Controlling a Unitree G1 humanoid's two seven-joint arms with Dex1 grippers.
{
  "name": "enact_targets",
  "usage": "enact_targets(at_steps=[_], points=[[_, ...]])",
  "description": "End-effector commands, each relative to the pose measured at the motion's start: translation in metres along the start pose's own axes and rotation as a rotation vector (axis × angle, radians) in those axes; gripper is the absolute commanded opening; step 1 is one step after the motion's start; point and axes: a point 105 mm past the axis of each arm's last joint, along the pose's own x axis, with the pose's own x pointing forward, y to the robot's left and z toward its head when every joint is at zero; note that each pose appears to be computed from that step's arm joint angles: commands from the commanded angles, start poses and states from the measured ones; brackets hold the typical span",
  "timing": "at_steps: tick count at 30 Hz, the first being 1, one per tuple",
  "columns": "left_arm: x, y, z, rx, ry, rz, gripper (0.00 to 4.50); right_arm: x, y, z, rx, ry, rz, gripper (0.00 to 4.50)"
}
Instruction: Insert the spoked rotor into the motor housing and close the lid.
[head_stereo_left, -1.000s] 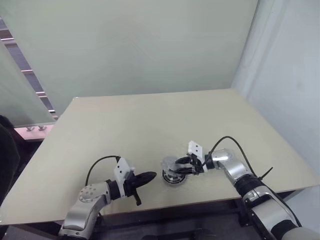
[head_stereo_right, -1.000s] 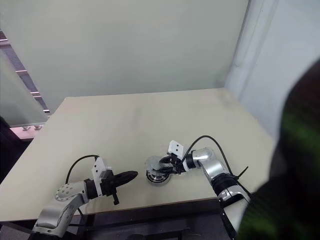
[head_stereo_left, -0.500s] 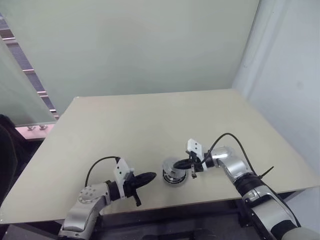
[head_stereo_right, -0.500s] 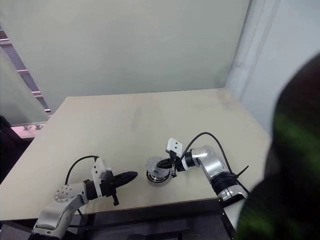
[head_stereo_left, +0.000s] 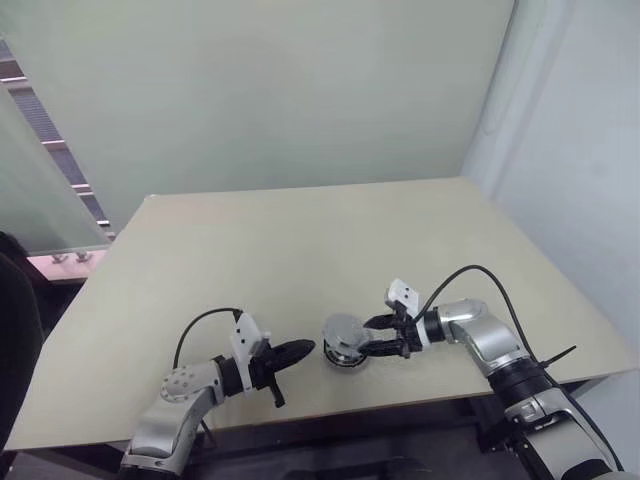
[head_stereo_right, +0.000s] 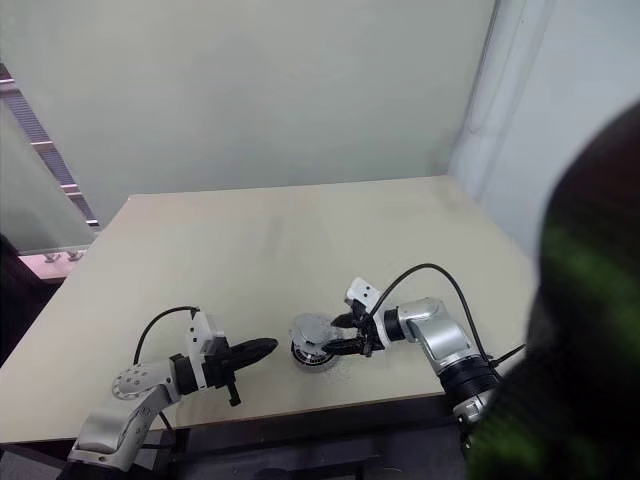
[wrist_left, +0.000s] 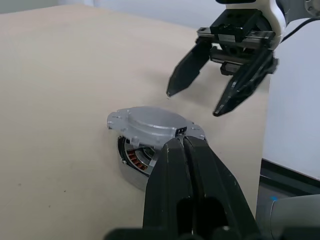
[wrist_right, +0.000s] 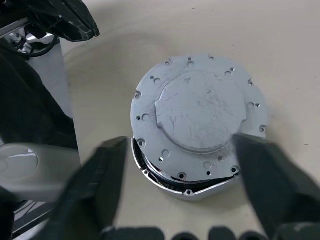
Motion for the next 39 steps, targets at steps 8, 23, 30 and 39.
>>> enact_targets(at_steps=[8,23,30,39], points=[[-0.002,0.001,0.011,0.044,-0.025,0.002,0.0,0.01,-0.017,0.032,-0.08,-0.11,-0.086,4.48],[-0.007,-0.001,0.01,0.041,-0.024,0.025,0.0,0.029,-0.014,0.022,-0.087,-0.055,-0.021,4.48],[-0.007,-0.002,0.01,0.04,-0.024,0.028,0.0,0.034,-0.013,0.015,-0.102,-0.022,-0.014,4.48],[-0.007,-0.003,0.01,0.042,-0.022,0.025,0.0,0.032,-0.013,0.008,-0.109,0.013,-0.012,3.55]])
